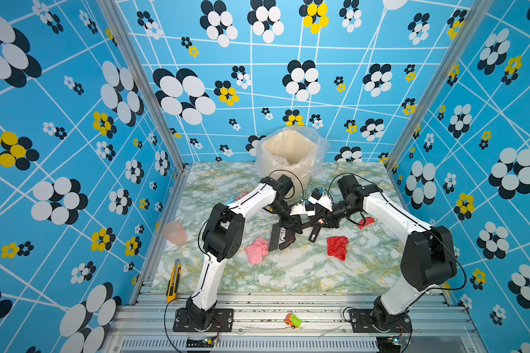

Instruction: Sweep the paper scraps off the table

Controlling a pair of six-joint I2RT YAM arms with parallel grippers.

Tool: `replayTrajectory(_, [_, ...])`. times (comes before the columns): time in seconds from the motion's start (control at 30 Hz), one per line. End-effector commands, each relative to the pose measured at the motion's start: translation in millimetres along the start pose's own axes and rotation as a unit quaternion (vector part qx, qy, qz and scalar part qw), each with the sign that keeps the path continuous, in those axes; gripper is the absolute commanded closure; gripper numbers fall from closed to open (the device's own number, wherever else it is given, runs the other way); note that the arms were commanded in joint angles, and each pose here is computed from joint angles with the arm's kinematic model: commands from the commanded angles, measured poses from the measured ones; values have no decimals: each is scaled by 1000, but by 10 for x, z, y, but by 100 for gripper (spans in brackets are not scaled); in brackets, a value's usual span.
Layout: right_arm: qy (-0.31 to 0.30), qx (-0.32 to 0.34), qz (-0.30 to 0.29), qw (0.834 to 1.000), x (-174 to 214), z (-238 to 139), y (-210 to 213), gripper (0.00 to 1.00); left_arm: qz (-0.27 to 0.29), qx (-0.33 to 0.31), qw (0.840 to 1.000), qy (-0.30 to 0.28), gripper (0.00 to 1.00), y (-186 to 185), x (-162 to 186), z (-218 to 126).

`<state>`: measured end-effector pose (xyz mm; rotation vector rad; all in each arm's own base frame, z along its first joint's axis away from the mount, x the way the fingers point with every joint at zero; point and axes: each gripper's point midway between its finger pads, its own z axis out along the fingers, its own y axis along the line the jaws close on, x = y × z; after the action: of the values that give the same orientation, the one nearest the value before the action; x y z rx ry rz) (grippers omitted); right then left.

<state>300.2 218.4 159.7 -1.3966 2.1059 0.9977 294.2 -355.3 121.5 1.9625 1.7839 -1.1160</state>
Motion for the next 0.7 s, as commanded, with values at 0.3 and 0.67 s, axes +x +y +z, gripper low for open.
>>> replayTrajectory(0.3, [54,6,12,998,272,121,-65,100,32,12,997,-65,99,-272,-424,-308])
replayTrajectory(0.67, [50,11,10,999,277,121,-68,100,23,-6,998,-59,72,-158,-390,-287])
